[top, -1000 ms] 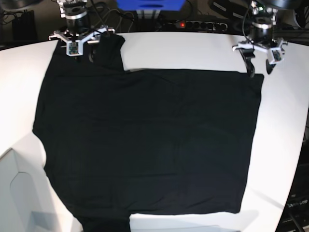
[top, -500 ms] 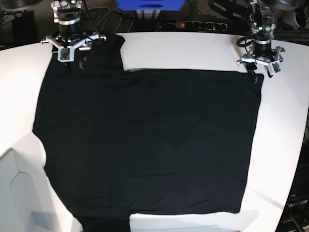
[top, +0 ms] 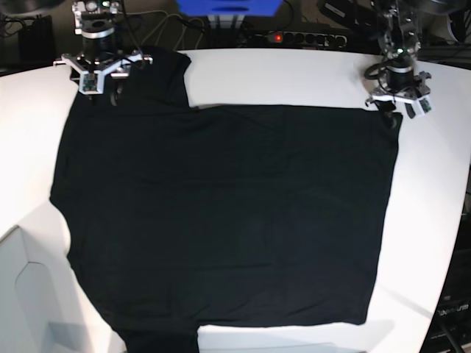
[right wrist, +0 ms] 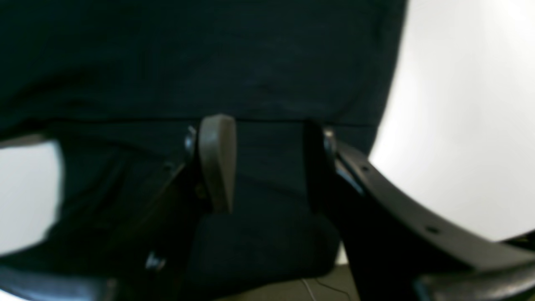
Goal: Fold the T-shirt properly
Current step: 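Lower both grippers onto the shirt's shoulder corners, then close both grippers on the shoulder corners of the black shirt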
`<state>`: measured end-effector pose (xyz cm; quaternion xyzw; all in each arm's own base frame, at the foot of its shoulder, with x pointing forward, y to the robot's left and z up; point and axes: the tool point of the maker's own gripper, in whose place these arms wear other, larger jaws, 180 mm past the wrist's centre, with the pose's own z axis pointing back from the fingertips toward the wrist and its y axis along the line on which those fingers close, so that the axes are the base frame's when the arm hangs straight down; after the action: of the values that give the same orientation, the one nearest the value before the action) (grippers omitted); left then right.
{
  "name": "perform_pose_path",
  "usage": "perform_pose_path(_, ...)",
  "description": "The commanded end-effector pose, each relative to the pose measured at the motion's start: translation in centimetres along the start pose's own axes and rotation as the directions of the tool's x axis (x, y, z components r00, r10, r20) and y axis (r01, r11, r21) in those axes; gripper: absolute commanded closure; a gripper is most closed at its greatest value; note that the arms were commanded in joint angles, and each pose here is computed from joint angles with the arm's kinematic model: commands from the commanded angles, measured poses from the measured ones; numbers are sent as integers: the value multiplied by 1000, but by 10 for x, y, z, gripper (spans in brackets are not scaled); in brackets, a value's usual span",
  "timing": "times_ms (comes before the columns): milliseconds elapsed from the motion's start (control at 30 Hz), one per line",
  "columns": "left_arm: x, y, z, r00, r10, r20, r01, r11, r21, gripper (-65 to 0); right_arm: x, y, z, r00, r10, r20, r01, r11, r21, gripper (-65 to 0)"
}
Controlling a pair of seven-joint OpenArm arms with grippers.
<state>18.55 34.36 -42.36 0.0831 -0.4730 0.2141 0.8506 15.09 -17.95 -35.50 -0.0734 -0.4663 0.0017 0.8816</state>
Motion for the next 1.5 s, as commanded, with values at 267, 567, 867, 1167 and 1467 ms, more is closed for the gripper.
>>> perform_pose_path(267,-6,-2,-3,998,27,-55,-28,1000,-6,-177,8,-33,4,999,35,31,-32,996,-79,-277)
perform_pose_path(567,-9,-18,-1,998,17,-61,-23,995,-97,0,7,-66,8,998,52,20,-48,984,-171,-402)
perform_pose_path(867,3,-22,11,999,5,-33,-8,993,-119,0,-10,-81,-8,999,37,-14,-39,977,-208,-423)
perform_pose_path(1167,3,-23,13,1000,-7,-30,3,993,-121,0,-33,-68,-25,998,13,-65,-22,990,-138,-423)
perform_pose_path(1467,5,-22,13,1000,-12,-29,8,993,-122,0,-33,-62,-33,997,-60,-51,53,989,-136,-423)
